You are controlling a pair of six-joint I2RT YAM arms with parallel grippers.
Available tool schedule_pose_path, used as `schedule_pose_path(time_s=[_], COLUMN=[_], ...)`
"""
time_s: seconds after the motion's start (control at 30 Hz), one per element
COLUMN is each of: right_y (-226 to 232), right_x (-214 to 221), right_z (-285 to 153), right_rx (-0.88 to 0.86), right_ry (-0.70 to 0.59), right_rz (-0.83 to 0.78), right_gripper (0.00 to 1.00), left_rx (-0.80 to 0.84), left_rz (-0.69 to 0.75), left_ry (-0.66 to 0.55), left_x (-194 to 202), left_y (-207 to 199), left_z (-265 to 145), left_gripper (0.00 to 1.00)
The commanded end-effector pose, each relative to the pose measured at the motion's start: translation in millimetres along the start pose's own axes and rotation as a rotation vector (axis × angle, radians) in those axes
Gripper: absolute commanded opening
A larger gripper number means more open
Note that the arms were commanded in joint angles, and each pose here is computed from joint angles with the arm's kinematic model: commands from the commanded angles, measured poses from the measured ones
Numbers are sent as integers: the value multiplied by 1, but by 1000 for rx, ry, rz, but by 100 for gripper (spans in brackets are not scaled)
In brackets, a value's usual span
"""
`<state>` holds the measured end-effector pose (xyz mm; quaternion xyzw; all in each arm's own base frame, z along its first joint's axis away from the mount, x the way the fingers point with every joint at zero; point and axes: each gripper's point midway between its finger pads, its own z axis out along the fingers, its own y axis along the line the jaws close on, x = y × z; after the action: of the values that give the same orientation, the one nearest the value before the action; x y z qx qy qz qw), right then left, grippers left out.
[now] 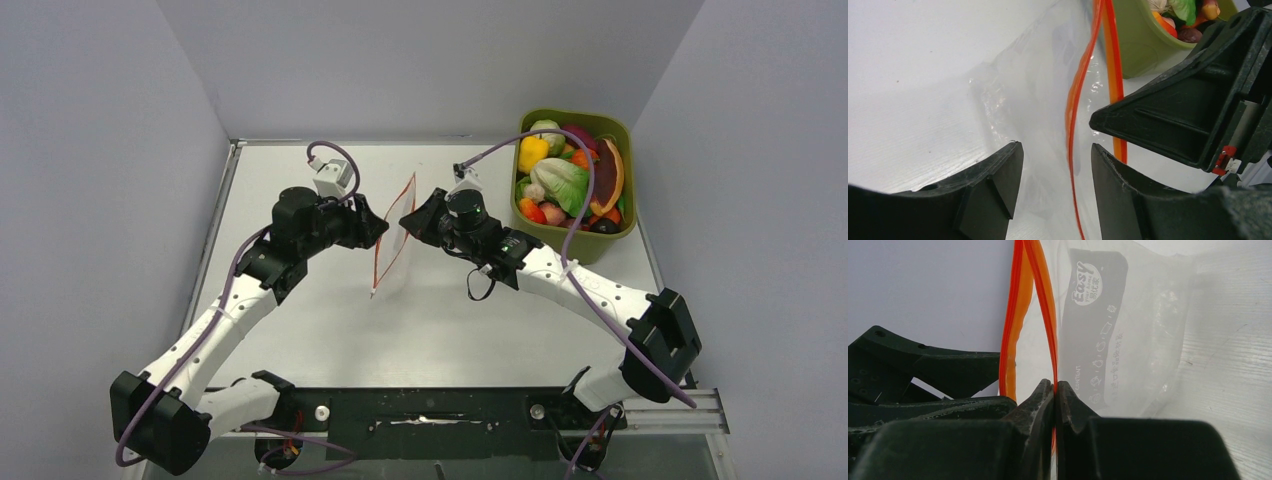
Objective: Place the food in the zip-top bag and seal the zipper
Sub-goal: Open the zipper of the food storage bag.
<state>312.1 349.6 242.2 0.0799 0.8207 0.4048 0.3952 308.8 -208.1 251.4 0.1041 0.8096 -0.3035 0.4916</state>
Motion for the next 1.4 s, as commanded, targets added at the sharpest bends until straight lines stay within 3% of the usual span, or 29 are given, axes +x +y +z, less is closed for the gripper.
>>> schedule_pose_path(time_s=[0.0,0.1,0.23,0.3,0.7,0.97,1.17,1.37], right_y=[33,32,24,11,-65,-50,-31,-3], right_x=[-22,-20,-21,-22,-15,13,20,28], right_z=[-1,-2,-2,-2,-5,17,24,22], right_rx=[-87,-90,-57,-1,233,90,-7,-158], right_ry=[-71,-67,-73,-82,-103,-2,51,100], right_rz=[14,9,-38,-64,-118,-109,-158,-184], right_gripper=[0,0,0,0,0,1,14,25], left_rx=[24,-16,-125,-196,-555,-409,-355,-355], left_rz=[69,88,107,128,295,275,246,253], left_ry=[-85,-81,-91,-111,-285,-162,-62,-70], left_x=[-21,-18,-25,-35,-87,-34,2,7], left_y=[-11,-4,12,22,70,59,58,60], left_z=[6,10,8,1,-59,-33,-18,-18], left_gripper=[52,49,14,1,0,0,0,0])
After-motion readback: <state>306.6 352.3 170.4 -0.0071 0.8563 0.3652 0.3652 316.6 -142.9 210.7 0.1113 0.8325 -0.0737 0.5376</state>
